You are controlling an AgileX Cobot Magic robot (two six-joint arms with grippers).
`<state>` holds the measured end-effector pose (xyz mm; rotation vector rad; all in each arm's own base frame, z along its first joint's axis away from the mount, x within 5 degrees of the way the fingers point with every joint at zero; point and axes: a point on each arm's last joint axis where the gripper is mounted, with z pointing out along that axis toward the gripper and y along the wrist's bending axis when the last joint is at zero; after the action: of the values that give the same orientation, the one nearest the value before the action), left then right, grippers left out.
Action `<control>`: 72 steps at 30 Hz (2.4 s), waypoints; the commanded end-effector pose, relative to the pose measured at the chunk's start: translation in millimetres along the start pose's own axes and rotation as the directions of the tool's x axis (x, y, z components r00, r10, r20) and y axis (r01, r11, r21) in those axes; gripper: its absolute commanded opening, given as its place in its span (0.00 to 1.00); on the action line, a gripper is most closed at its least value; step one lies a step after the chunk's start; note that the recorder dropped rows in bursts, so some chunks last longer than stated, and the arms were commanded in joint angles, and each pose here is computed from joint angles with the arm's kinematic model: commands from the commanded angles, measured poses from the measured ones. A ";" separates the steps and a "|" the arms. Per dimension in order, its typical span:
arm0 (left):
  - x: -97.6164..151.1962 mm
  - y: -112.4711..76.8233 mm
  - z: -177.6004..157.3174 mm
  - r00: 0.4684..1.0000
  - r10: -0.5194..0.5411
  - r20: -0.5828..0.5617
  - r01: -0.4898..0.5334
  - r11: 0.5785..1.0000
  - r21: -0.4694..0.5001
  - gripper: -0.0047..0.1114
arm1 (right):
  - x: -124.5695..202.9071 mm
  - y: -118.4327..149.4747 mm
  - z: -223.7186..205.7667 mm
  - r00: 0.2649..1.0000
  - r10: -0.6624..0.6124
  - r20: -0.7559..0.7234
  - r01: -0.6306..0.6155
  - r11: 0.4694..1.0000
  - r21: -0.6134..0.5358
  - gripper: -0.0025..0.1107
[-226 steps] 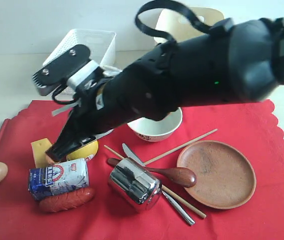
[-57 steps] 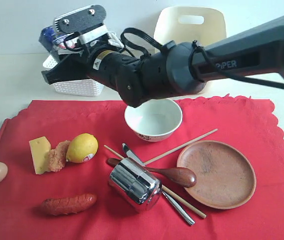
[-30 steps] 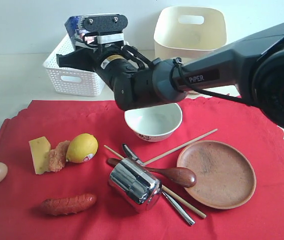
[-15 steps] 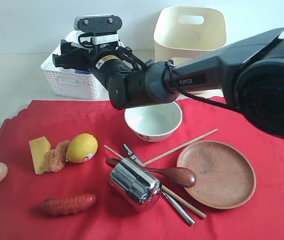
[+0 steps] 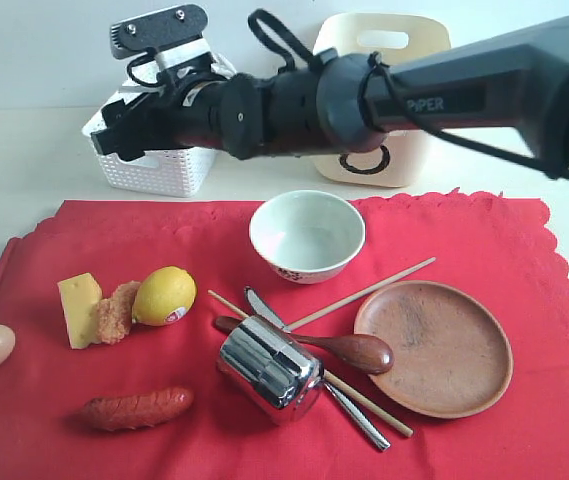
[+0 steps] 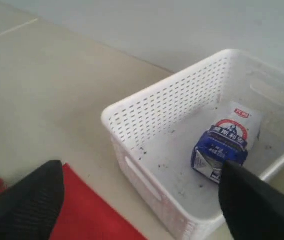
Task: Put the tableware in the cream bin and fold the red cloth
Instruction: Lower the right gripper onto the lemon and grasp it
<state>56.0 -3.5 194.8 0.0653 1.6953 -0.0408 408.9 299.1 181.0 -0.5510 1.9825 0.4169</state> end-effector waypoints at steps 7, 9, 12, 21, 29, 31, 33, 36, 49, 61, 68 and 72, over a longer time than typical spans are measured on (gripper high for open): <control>0.5 0.2 -0.3 1.000 0.004 0.005 -0.004 1.000 -0.003 0.04 | -14.4 10.9 -47.8 0.892 -0.352 -0.283 0.295 0.928 -0.227 0.73; 0.5 0.2 -0.3 1.000 0.004 0.005 -0.004 1.000 -0.003 0.04 | -8.3 12.4 -51.6 0.853 -0.400 -0.336 0.315 0.906 -0.282 0.73; 0.5 0.2 -0.3 1.000 0.004 0.005 -0.004 1.000 -0.003 0.04 | 1.7 15.2 -55.2 0.808 -0.422 -0.411 0.291 0.893 -0.344 0.73; 0.5 0.2 -0.3 1.000 0.004 0.005 -0.004 1.000 -0.003 0.04 | 19.9 21.3 -55.8 0.749 -0.444 -0.492 0.218 0.866 -0.449 0.73; 0.5 0.2 -0.3 1.000 0.004 0.005 -0.004 1.000 -0.003 0.04 | 32.9 39.8 -49.8 0.707 -0.570 -0.417 0.286 0.771 -0.569 0.73; 0.5 0.2 -0.3 1.000 0.004 0.005 -0.004 1.000 -0.003 0.04 | 39.0 42.8 -46.8 0.685 -0.609 -0.401 0.309 0.741 -0.597 0.73; 0.5 0.2 -0.3 1.000 0.004 0.005 -0.004 1.000 -0.003 0.04 | 45.2 47.8 -43.3 0.668 -0.637 -0.385 0.327 0.716 -0.617 0.73; 0.5 0.2 -0.3 1.000 0.004 0.005 -0.004 1.000 -0.003 0.04 | 53.9 48.9 -36.2 0.650 -0.667 -0.365 0.356 0.691 -0.629 0.73; 0.5 0.2 -0.3 1.000 0.004 0.005 -0.004 1.000 -0.003 0.04 | 82.3 46.0 -19.1 0.606 -0.698 -0.383 0.358 0.668 -0.652 0.73; 0.5 0.2 -0.3 1.000 0.004 0.005 -0.004 1.000 -0.003 0.04 | 89.1 44.9 -13.4 0.597 -0.711 -0.371 0.378 0.658 -0.652 0.57; 0.5 0.2 -0.3 1.000 0.004 0.005 -0.004 1.000 -0.003 0.04 | 82.0 44.0 -11.0 0.626 -0.697 -0.350 0.412 0.676 -0.610 0.29; 0.5 0.2 -0.3 1.000 0.004 0.005 -0.004 1.000 -0.003 0.04 | 63.4 44.9 -19.2 0.649 -0.691 -0.318 0.439 0.681 -0.586 0.08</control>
<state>56.0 -3.5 194.8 0.0653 1.6953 -0.0408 343.7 312.8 118.8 -1.7758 2.0763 0.3461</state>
